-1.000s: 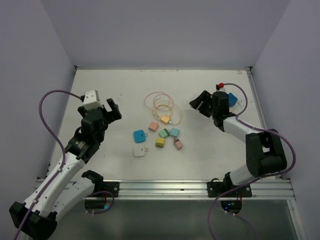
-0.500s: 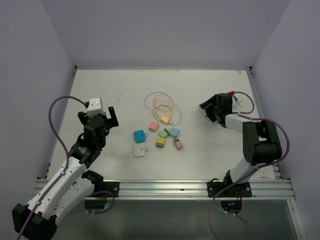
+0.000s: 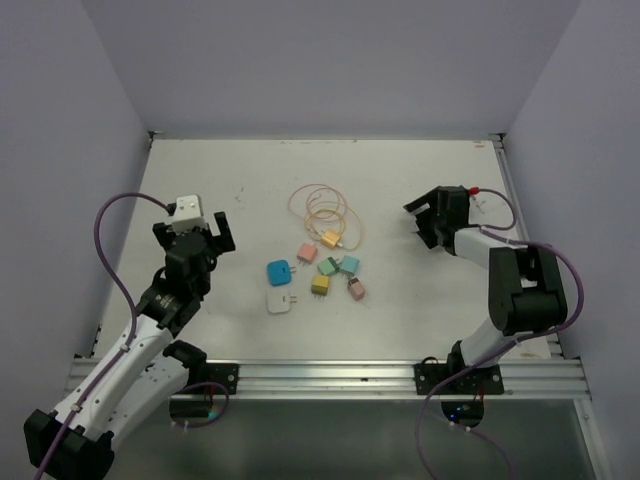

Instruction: Pull the plug off the socket

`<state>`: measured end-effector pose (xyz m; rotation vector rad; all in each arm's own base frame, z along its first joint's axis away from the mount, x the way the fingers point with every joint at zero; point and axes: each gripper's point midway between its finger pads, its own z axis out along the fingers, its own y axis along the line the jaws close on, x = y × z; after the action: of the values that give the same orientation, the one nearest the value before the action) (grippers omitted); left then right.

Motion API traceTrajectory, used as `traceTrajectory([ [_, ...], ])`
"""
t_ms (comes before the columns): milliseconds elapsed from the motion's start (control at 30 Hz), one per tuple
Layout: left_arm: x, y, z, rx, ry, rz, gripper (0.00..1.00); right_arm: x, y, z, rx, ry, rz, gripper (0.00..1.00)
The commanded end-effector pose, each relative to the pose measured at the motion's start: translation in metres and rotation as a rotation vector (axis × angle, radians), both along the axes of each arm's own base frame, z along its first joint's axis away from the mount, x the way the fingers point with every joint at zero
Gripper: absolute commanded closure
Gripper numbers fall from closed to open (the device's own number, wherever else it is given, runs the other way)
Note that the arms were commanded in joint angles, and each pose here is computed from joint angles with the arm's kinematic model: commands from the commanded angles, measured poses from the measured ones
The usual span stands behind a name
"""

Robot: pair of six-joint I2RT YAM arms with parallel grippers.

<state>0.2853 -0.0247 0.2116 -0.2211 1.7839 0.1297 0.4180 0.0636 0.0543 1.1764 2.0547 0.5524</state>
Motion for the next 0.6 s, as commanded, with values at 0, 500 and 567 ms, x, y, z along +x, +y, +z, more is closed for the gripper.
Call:
traceTrajectory([
  [0,0.003,0.004,0.018,-0.014,-0.067,0.023,0.00,-0.004,-0.005,0.021,0.011,-0.030,-0.049,0.12],
  [500,-0.007,0.007,0.031,-0.048,-0.111,0.021,0.01,-0.063,-0.018,0.052,-0.058,-0.039,-0.037,0.11],
  [567,-0.010,0.008,0.035,-0.061,-0.127,0.020,0.01,-0.070,-0.020,0.059,-0.079,-0.051,-0.024,0.13],
])
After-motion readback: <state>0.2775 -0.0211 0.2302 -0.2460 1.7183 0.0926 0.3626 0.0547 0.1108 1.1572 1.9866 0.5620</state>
